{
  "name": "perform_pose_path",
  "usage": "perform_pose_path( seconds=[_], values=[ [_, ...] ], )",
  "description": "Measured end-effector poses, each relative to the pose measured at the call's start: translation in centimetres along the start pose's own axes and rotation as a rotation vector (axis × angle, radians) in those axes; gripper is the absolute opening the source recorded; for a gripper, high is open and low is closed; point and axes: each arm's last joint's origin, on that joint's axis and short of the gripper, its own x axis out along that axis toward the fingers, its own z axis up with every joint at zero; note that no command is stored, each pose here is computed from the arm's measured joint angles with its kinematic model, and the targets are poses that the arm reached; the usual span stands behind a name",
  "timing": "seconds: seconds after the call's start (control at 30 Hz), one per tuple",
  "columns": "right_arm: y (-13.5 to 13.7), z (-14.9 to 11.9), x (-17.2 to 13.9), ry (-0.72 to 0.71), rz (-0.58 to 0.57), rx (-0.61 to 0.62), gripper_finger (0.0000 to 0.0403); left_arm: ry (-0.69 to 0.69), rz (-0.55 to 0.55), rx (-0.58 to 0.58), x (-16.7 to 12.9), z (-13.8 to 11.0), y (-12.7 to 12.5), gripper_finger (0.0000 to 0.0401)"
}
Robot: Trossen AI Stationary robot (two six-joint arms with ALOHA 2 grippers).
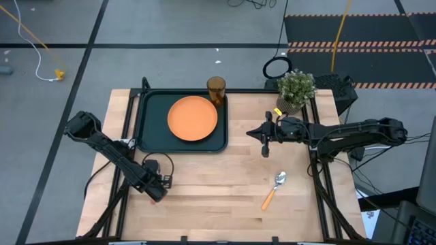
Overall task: Pick and place plate/cup/fork/spoon on tray
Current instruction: Put the pink fork on the black tray to the left of the orange plate
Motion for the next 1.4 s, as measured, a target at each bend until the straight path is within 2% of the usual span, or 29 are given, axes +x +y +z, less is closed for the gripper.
perform_pose_path(
  seconds=[0.43,0.63,0.97,1.23,1.4],
  values=[
    [0.0,0.0,0.0,0.000,0.000,0.000,0.0000,-0.009,-0.002,0.028,-0.1,0.0,0.0,0.0048],
    [0.0,0.0,0.0,0.001,0.000,0.000,0.0000,-0.101,-0.006,0.039,-0.7,0.3,-0.2,0.0047],
    [0.0,0.0,0.0,0.001,0.000,-0.012,0.0000,-0.135,-0.049,0.071,-2.5,0.5,-1.5,0.0047],
    [0.0,0.0,0.0,0.000,-0.001,-0.018,0.0000,-0.223,-0.017,0.096,-4.2,2.1,-2.5,0.0047],
    [0.0,0.0,0.0,0.000,-0.001,-0.027,0.0000,-0.250,0.017,0.085,-5.2,4.0,-2.7,0.0047]
  ],
)
